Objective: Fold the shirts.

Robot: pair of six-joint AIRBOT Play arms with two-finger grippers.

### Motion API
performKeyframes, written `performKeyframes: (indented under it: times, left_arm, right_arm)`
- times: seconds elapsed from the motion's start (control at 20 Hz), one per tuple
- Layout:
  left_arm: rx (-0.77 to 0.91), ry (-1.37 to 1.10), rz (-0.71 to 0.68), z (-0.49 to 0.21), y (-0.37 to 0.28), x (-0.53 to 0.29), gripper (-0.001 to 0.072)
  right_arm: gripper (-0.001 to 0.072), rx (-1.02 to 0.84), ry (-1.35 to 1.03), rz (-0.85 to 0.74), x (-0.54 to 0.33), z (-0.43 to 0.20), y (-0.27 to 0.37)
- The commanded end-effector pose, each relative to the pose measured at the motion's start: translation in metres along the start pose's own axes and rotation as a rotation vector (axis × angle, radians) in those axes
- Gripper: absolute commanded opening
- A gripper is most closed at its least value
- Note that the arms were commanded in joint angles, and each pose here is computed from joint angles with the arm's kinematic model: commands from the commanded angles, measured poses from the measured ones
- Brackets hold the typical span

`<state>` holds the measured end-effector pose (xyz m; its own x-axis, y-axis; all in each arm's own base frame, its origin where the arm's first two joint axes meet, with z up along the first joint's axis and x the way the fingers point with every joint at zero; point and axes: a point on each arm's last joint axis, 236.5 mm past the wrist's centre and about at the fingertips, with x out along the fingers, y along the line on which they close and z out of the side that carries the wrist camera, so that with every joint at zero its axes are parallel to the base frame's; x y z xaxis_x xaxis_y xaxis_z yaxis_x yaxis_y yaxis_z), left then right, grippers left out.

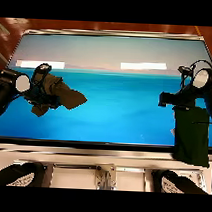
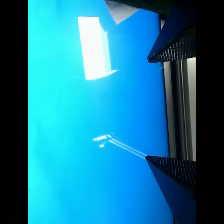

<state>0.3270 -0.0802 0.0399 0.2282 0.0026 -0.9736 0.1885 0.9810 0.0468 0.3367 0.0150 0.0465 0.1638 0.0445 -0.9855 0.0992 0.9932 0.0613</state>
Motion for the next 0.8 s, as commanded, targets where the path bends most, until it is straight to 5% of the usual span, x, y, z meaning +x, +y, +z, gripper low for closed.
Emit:
performKeyframes:
  times: [0.0,0.35,0.75]
  left_arm:
    - [-0.001,-0.04,-0.006,0.01,-0.001,0.001,0.0709]
    - [-0.039,-0.093,-0.007,0.036,-0.003,0.025,0.0709]
    - [-0.358,0.044,0.084,0.102,0.119,0.105,0.0712]
  right_arm:
    - [0.0698,-0.004,-0.043,-0.016,0.0,0.01,-0.004]
    - [0.0698,-0.037,-0.113,-0.166,-0.004,0.028,-0.038]
    - [0.0697,-0.051,-0.195,-0.074,-0.005,0.046,-0.016]
